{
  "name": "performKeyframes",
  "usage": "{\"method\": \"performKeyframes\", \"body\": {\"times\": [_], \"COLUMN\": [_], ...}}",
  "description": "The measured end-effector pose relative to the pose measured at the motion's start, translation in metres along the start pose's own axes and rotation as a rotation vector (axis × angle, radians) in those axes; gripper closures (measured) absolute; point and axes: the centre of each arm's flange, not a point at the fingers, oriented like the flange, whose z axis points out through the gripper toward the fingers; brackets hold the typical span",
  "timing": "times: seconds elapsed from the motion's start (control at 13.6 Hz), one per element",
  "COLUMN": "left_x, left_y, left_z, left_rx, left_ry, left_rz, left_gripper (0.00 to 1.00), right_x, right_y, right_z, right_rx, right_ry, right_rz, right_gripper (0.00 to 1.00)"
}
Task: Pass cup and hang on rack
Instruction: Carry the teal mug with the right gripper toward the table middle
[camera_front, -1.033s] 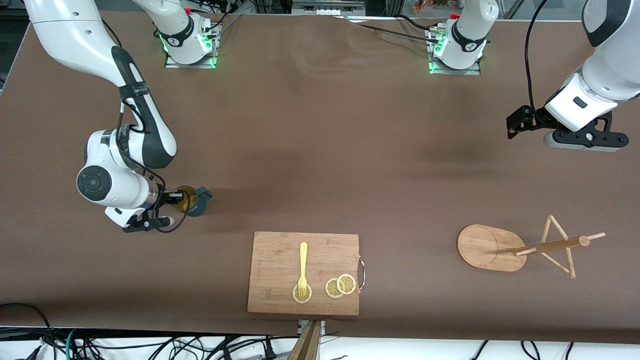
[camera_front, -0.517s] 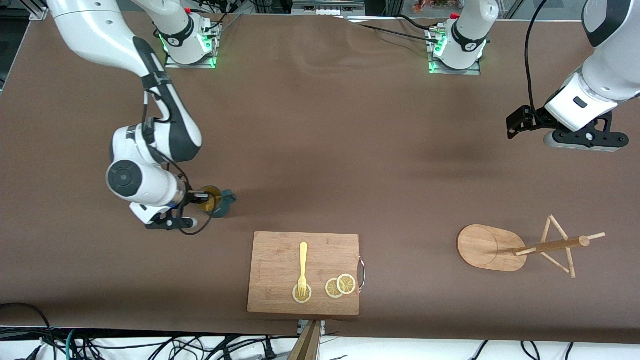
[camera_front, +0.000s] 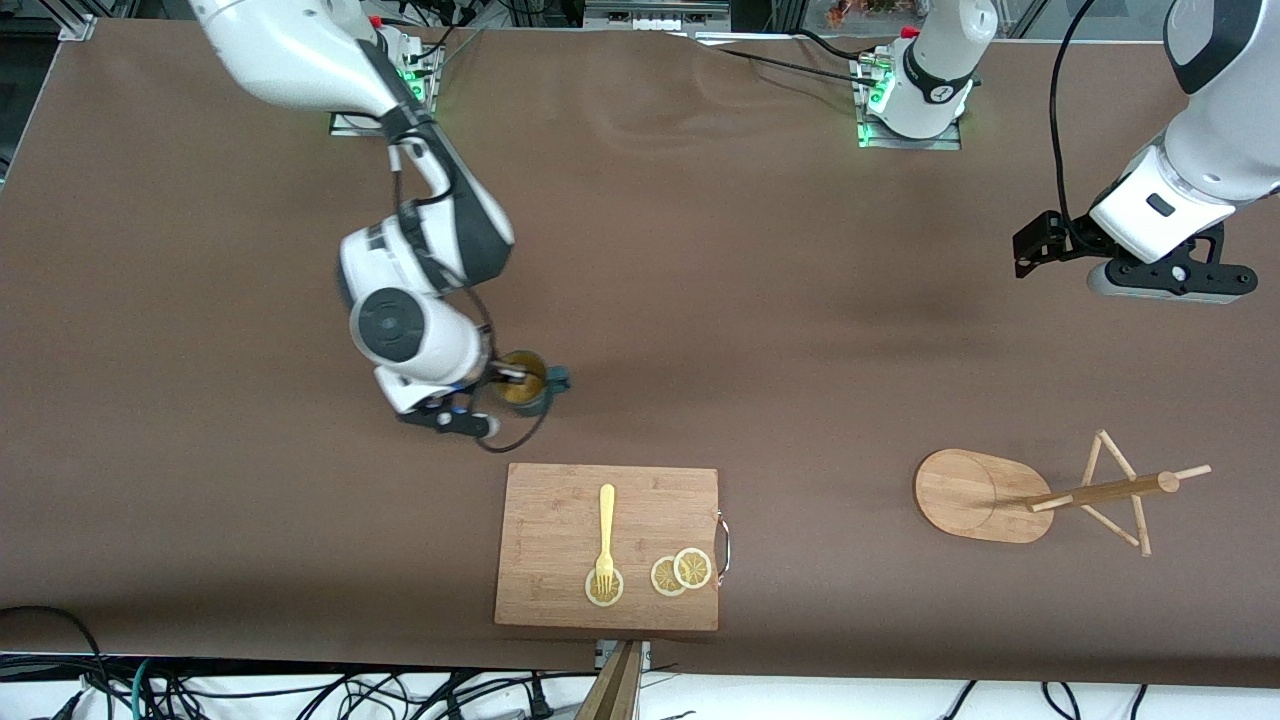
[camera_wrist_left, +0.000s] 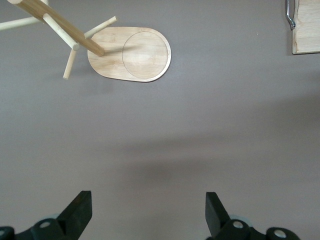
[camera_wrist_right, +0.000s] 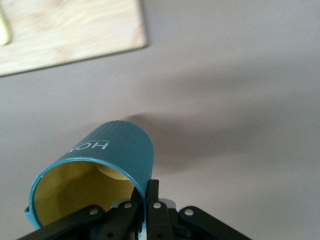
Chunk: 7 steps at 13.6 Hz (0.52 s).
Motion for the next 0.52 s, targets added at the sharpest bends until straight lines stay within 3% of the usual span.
{"method": "performKeyframes", "body": {"times": [0.52], "left_x": [0.000], "left_y": [0.000], "left_z": [0.000], "left_rx": [0.000], "left_ry": [0.000], "left_rz": [0.000], "left_gripper": [0.00], "right_x": [-0.106], "right_y": [-0.150], "right_z": [0.037], "right_rx": [0.076], "right_ry": [0.039], "right_rz": [0.114], "right_gripper": [0.96]}}
